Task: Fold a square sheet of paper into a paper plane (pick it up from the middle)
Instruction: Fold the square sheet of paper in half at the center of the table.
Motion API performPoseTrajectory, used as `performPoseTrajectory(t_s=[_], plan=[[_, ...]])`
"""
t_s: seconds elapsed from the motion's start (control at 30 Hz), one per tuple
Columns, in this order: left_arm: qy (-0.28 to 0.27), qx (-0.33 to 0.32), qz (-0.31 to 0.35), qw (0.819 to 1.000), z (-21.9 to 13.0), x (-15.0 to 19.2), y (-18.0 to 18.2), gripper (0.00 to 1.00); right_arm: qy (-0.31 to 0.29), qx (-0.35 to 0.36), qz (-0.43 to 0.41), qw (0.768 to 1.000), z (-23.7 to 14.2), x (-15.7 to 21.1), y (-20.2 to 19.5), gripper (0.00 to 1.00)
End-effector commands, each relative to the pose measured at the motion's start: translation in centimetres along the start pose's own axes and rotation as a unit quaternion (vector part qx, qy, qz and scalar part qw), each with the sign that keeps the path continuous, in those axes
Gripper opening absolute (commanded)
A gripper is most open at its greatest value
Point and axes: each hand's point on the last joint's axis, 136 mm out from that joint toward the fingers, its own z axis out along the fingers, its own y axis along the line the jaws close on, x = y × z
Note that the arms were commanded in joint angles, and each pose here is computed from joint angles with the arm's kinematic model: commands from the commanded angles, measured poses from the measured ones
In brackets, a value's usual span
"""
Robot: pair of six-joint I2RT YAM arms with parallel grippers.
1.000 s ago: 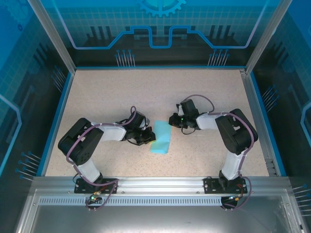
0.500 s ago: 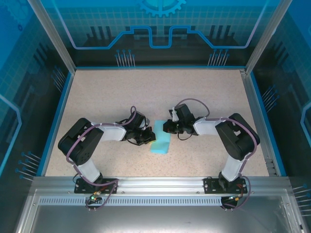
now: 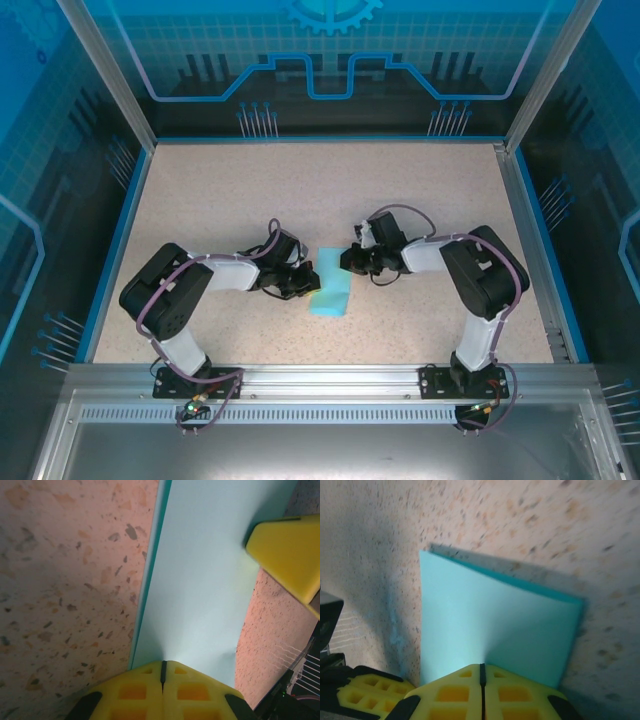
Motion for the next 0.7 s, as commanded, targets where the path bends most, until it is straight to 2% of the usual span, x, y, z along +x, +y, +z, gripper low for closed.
performPoseTrajectory(t_s=[0.0,0.13,0.23,0.37,0.53,0.67], plan=[[0.057,-0.205,-0.082,0.974,-0.3,5.4,11.8,0.00,-0.059,0.082,0.038,0.994,-1.2,-3.5,-5.1,0.07],[0.057,-0.204,-0.082,0.974,-0.3,5.4,11.9,0.00,-0.071,0.100,0.043,0.992,-2.0,-4.5,-5.4,0.07],[0.056,-0.203,-0.081,0.974,-0.3,5.3,11.8,0.00,-0.090,0.087,0.026,0.992,-3.0,-6.2,-3.5,0.07],[0.056,-0.200,-0.080,0.975,-0.3,5.2,11.7,0.00,-0.098,0.059,-0.004,0.993,-4.6,-5.4,-0.2,0.07],[0.053,-0.198,-0.079,0.975,-0.2,5.0,11.5,0.00,-0.049,0.037,-0.025,0.998,-4.6,0.8,2.6,0.07],[0.051,-0.197,-0.077,0.976,-0.2,4.8,11.3,0.00,-0.008,0.019,-0.010,1.000,-3.4,5.2,2.9,0.07]])
